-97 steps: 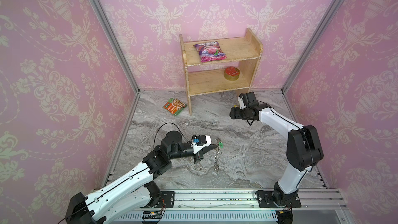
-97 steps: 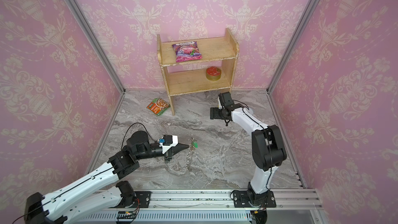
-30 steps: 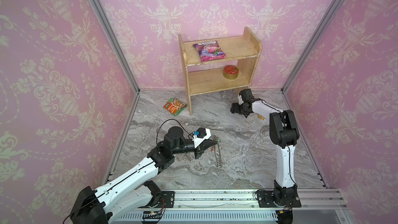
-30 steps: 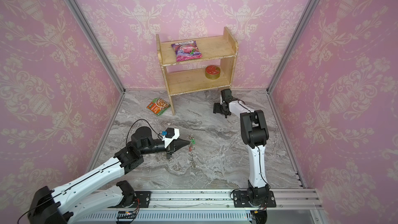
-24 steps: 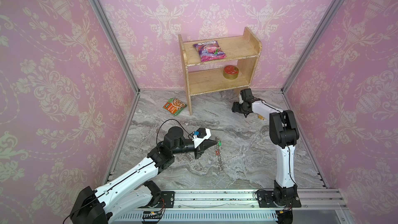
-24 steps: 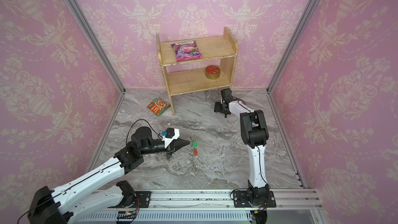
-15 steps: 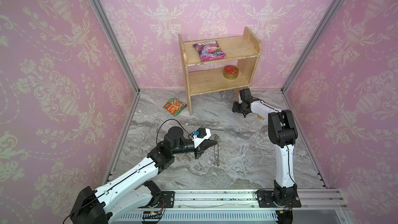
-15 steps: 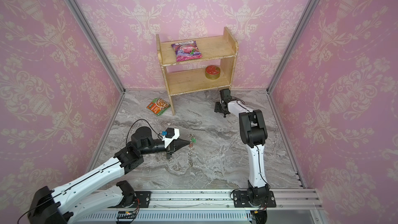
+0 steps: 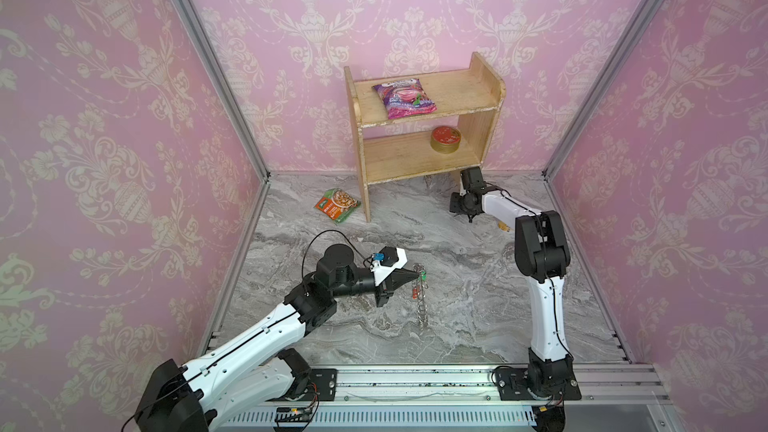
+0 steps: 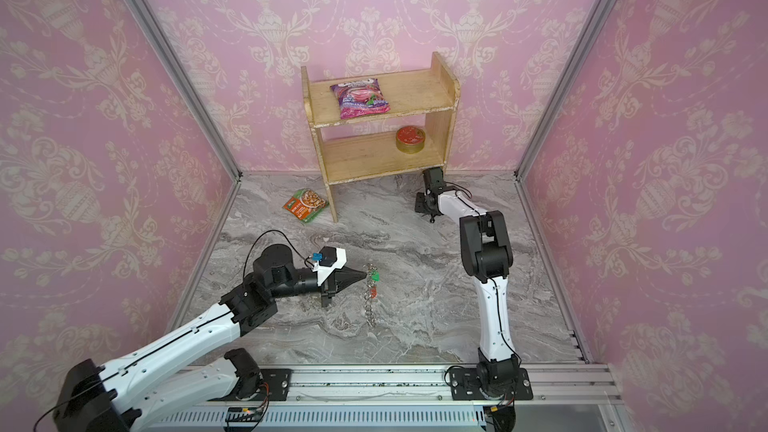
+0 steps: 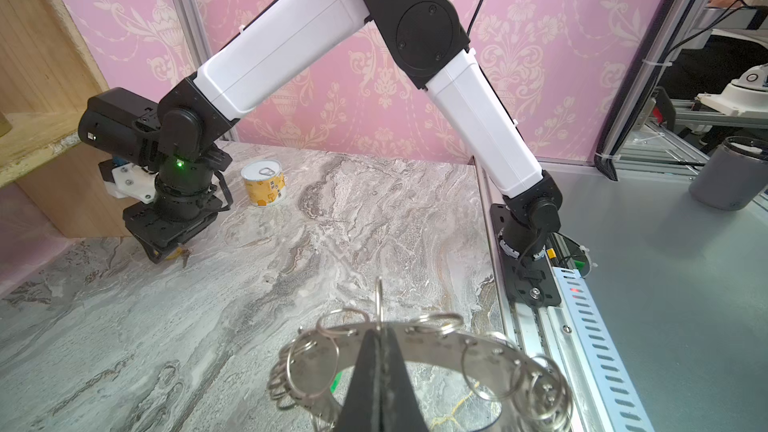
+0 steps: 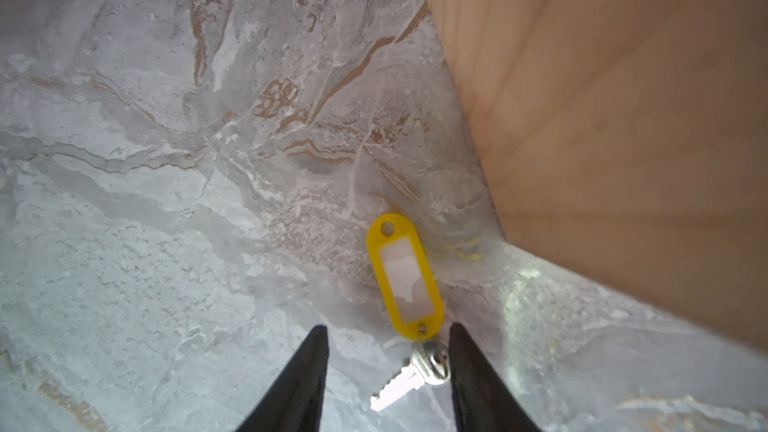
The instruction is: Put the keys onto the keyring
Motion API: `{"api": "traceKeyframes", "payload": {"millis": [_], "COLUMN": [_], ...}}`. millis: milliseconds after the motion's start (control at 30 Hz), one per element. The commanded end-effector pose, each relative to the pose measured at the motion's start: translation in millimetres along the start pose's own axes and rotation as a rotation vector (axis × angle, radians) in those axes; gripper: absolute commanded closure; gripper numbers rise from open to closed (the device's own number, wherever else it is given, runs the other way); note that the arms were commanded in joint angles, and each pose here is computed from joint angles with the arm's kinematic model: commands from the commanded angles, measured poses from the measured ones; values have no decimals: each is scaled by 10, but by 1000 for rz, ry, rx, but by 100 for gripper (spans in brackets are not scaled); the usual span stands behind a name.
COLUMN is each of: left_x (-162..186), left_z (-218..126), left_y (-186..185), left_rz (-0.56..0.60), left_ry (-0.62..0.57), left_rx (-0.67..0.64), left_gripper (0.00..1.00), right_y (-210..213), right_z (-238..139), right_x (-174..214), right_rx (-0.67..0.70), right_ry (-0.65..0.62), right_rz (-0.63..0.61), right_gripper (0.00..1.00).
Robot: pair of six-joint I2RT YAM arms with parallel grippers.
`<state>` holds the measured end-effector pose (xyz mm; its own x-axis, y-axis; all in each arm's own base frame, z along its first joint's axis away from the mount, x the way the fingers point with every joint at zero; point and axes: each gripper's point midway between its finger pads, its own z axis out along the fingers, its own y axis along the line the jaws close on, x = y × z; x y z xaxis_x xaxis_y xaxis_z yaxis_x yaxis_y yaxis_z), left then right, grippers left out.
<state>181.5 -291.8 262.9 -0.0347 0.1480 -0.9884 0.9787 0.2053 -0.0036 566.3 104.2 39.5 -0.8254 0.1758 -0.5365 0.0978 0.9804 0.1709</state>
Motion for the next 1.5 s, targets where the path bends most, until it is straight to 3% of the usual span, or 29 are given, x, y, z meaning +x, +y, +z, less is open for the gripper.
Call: {"api": "traceKeyframes", "payload": {"millis": [0,267,1200,1467], "left_x": [-128,-133,-152,-187], "left_z": [-31,-35,-46,-49], "left_y": [-7,-7,-11,-13], "left_rz": [21,21,19,16], "left_ry": [-34,-36,-37,-44], "left_rx": [12,11,13,15], "left_gripper": [100,100,100,100], "right_y": [-23,-53,-111,-64], "right_z": [55,48,-9,-58], "right_x": [85,76,69,157], "right_rx": [30,48,74,66], "right_ry": [40,33,4,22], "right_rz": [-27,-24,-8,-21], "right_gripper": [53,58,96,100]}}
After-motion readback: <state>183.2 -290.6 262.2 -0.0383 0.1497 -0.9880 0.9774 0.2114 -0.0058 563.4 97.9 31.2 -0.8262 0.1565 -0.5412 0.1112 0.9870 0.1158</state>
